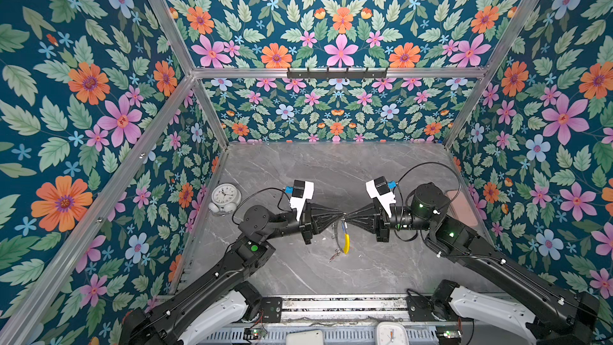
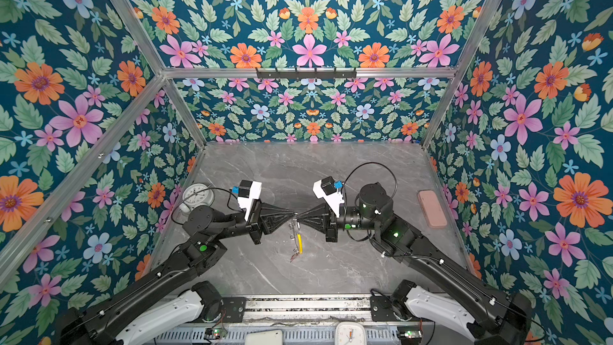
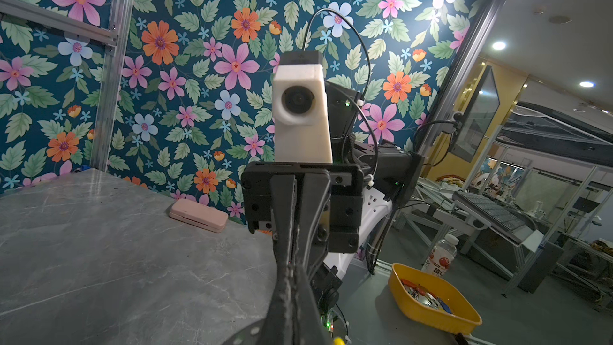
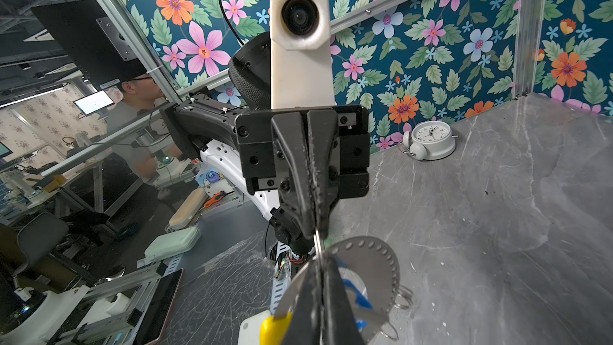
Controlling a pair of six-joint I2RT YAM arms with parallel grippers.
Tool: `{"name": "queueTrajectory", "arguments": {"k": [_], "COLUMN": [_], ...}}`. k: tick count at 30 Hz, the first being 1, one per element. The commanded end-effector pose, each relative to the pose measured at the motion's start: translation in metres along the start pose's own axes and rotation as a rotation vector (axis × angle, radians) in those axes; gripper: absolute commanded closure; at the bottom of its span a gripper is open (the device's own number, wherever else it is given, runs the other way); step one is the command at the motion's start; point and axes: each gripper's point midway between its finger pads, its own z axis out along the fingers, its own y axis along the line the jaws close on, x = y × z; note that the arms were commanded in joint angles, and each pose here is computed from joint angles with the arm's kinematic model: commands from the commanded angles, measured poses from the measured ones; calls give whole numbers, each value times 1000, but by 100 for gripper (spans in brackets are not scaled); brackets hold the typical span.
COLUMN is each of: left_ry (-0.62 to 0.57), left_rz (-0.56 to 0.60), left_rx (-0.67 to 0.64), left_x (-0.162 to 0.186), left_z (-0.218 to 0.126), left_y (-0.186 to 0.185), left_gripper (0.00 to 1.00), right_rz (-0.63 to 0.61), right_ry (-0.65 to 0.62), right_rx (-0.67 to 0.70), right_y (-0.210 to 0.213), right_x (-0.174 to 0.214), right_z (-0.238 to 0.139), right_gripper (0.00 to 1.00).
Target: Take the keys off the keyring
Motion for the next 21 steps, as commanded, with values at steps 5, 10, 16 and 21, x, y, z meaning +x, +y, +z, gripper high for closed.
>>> {"name": "queueTrajectory", "arguments": {"k": [5,10,16,21], "left_ry": [20,71,175,236], "left_rz": [3,-17,-57,-79], "left_rx": [-40,-91,-125,-100], "left_x": [0,7,22,28], "left_z": [-2,-4,0,6], "left_y": [4,11,22,21], "left_gripper": [67,56,55,56], "right_rz": [38,73,83,116], "right_ry": [92,198,279,346], "right_rx": [111,190,253,265], "right_y": [-13,-22,-24,-23], "right_x": [10,27,31,30], "right_z": [-6,-13,-23,-24], "right_gripper": [100,100,100,100]}}
